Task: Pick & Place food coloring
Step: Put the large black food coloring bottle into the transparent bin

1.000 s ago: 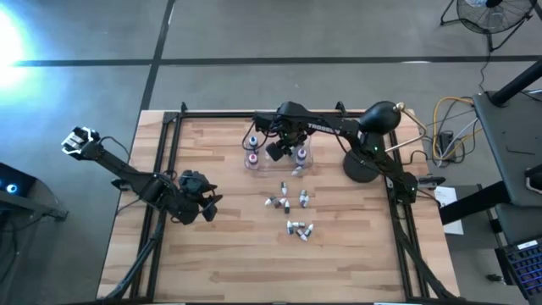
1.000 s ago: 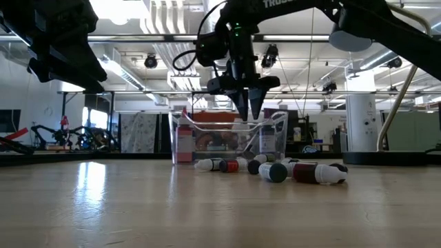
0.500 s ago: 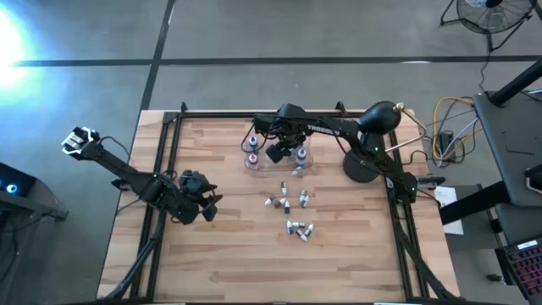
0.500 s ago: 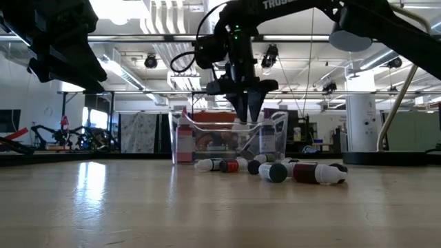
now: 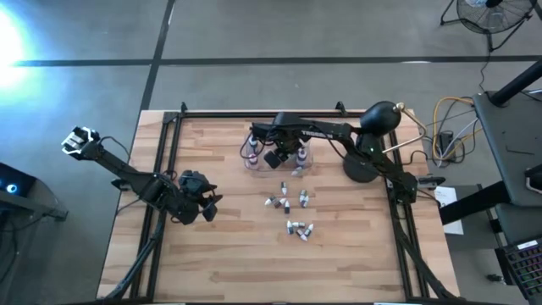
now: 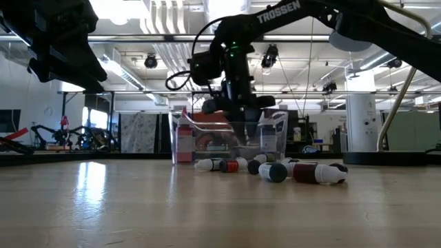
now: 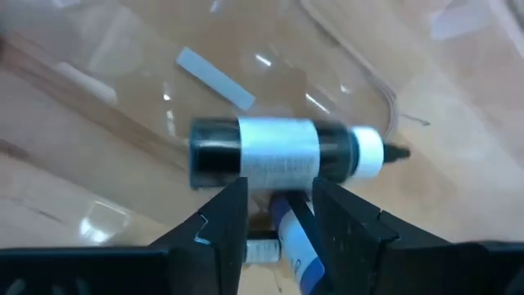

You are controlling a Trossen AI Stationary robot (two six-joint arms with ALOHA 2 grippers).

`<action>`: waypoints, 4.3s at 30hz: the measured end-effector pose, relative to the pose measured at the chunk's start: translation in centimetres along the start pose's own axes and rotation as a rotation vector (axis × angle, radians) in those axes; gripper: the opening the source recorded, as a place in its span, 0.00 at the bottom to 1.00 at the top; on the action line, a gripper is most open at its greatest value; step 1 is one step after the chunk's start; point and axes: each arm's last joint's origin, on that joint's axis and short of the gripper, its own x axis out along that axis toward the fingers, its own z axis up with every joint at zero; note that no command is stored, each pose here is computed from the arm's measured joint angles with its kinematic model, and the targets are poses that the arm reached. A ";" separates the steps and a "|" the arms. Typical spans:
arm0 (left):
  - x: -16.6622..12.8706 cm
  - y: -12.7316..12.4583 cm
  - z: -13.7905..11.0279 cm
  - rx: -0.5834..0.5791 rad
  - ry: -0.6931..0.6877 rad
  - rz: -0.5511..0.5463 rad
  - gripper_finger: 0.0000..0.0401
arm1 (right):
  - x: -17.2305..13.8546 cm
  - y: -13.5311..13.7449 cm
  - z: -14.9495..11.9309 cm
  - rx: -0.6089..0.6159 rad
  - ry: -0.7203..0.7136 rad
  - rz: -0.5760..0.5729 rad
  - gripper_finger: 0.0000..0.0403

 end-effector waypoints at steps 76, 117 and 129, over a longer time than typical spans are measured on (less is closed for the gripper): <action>1.1 0.9 -1.6 -0.077 0.034 0.010 0.46 | -15.5 -1.5 -7.0 -0.210 -0.051 0.431 0.28; 1.0 -0.1 -1.1 0.007 0.004 -0.085 0.46 | 9.4 5.5 -34.0 -0.124 1.143 0.215 0.28; 1.0 -0.1 -1.1 0.003 0.004 -0.089 0.46 | 10.0 5.7 -33.9 -0.137 1.078 0.237 0.44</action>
